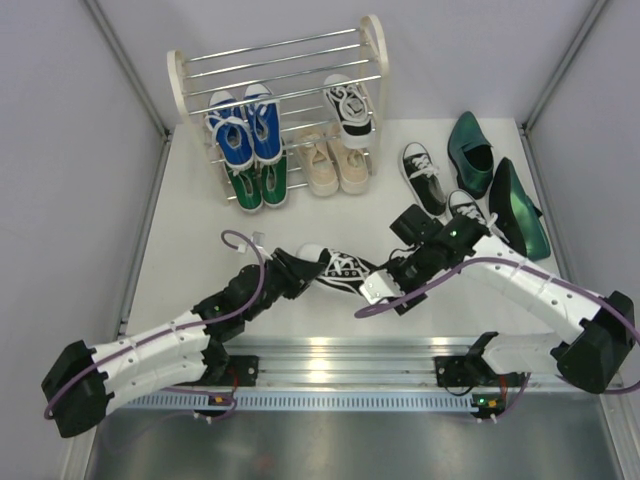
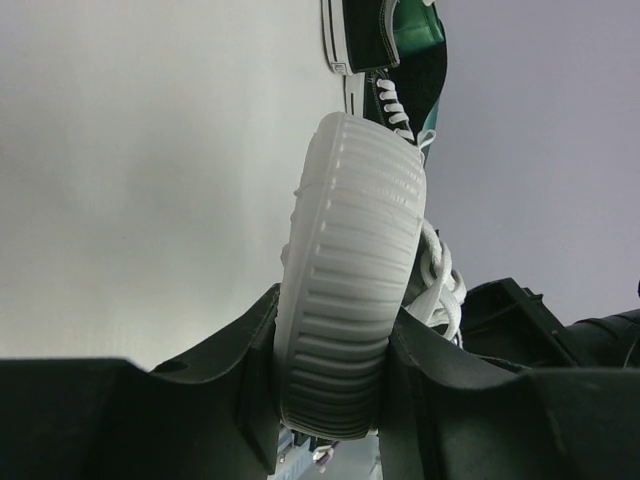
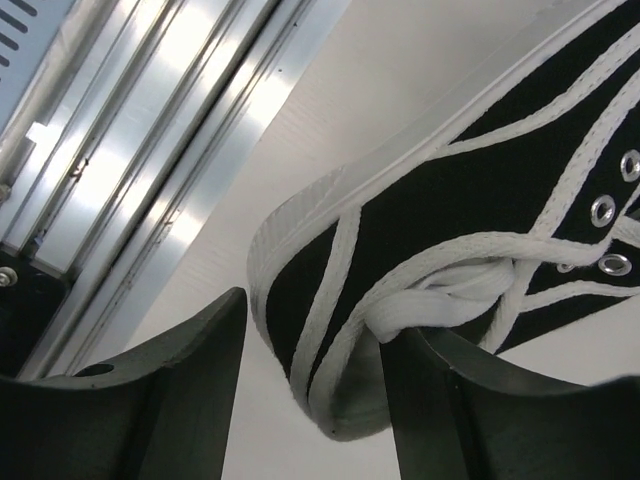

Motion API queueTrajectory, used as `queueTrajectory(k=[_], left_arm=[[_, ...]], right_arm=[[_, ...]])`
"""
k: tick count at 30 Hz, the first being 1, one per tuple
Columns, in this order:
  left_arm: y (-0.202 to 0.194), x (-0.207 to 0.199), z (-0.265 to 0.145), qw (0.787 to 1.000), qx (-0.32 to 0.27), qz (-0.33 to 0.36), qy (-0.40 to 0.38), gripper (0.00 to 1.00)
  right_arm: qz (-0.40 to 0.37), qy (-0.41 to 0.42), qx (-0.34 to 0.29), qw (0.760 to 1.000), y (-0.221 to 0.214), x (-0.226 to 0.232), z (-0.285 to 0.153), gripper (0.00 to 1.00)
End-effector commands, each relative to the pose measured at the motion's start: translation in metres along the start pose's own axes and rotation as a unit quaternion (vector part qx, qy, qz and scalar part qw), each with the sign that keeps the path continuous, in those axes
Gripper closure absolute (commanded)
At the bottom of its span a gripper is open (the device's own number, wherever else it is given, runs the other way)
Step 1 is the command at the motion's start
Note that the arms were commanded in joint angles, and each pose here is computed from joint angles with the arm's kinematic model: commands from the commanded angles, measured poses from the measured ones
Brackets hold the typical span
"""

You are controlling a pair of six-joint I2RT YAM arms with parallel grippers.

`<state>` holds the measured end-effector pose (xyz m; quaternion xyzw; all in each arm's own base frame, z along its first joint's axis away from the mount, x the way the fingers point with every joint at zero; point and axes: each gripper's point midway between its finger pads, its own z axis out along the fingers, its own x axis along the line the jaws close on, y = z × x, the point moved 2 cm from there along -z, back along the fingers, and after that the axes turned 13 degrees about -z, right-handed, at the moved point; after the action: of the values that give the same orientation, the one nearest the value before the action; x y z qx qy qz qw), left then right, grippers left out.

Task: Place and organize the shoes onto the shoe shelf
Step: Pick up the shoe at the center of the board, then place the shoe at the shoe shelf.

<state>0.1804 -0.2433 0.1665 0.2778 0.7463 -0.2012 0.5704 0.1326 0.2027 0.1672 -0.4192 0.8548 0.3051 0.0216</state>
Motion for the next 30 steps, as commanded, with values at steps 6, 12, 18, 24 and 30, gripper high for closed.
queueTrajectory(k=[6,12,18,24,30], left_arm=[[-0.001,-0.070,-0.009,0.991,0.009,-0.054,-0.122,1.00],[0.006,-0.065,-0.009,0.992,-0.010,-0.054,-0.111,0.99],[0.019,-0.063,-0.016,0.996,-0.051,0.012,-0.072,0.39],[0.045,-0.075,-0.043,0.989,-0.113,0.083,-0.042,0.10],[0.062,-0.076,-0.076,0.983,-0.146,0.105,-0.034,0.07]], right_arm=[[-0.007,0.005,-0.004,1.000,0.003,0.008,0.004,0.68],[-0.017,0.002,-0.036,0.999,0.022,0.005,-0.008,1.00],[-0.004,-0.025,-0.035,0.999,0.037,-0.016,-0.032,1.00],[0.031,-0.069,-0.014,0.997,0.047,-0.055,-0.061,1.00],[0.045,-0.089,0.023,0.995,0.041,-0.092,-0.076,1.00]])
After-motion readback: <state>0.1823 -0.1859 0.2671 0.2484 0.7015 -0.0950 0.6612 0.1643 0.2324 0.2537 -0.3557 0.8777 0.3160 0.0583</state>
